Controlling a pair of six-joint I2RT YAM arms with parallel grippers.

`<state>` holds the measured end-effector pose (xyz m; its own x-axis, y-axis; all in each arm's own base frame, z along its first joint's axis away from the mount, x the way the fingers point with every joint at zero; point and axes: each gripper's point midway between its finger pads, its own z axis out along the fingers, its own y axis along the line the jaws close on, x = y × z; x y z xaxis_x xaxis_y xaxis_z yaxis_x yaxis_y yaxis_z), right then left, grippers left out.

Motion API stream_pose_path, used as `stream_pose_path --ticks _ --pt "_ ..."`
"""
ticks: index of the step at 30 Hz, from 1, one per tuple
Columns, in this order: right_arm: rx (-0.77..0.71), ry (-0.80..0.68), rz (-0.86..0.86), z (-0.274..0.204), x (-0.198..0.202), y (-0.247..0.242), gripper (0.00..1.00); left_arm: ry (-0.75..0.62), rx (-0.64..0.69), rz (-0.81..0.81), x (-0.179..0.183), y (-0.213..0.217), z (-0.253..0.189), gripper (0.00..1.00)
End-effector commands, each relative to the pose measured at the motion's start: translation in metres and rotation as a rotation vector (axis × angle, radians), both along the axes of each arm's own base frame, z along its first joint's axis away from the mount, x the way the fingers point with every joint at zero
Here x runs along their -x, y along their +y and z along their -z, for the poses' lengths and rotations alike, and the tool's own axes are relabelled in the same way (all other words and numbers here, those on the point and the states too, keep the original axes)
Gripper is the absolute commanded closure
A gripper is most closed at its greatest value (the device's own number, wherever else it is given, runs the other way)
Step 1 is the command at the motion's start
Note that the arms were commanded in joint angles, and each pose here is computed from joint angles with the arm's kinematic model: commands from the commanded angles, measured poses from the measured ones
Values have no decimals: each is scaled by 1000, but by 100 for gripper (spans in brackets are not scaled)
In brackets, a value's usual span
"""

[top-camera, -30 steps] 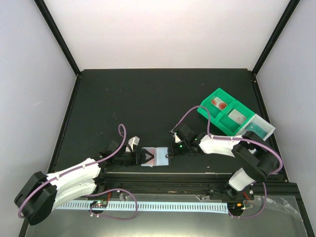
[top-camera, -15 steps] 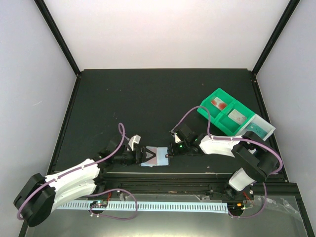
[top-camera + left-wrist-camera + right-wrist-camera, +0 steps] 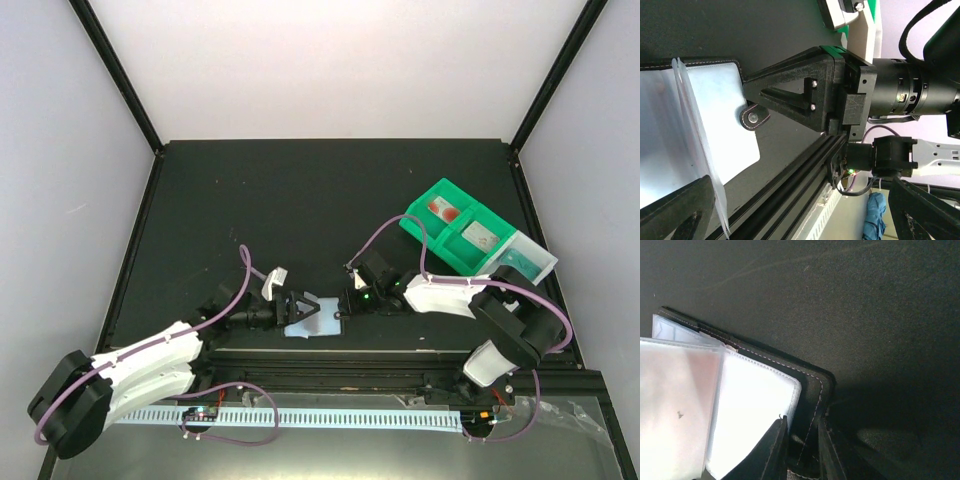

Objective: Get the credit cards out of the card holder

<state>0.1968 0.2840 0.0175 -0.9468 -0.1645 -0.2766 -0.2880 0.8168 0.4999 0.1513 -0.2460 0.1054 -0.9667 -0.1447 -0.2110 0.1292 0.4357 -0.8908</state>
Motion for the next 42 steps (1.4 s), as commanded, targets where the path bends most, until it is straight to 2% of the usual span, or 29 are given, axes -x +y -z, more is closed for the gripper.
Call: stream_pose_path --ticks 1,7,13,17,20,24,29,34,38,42 --pt "76 28 12 15 11 -17 81 -24 50 16 -4 -9 -17 3" --pt "101 -1 27 3 8 -23 75 -17 47 30 -3 -13 -16 3" --pt "30 -17 32 -25 8 -16 70 -22 50 33 -3 -15 -19 3" --pt "-32 -39 39 -43 6 -11 69 -24 44 32 -3 -16 -18 10" --pt "-93 -38 34 -52 7 -1 68 -25 23 28 -3 -14 -13 19" --pt "-156 -20 7 -55 12 13 68 -21 -12 22 -3 -11 -3 38" --pt "-195 27 -30 -47 20 29 69 -16 -43 16 -3 -9 6 61" --pt "-208 50 -43 -41 24 37 69 -11 -85 10 -4 -6 16 77" --pt "-214 56 -49 -41 25 40 68 -7 -101 15 -4 -6 21 96" --pt "-221 47 -39 -45 24 39 65 -3 -104 18 -4 -7 23 98"
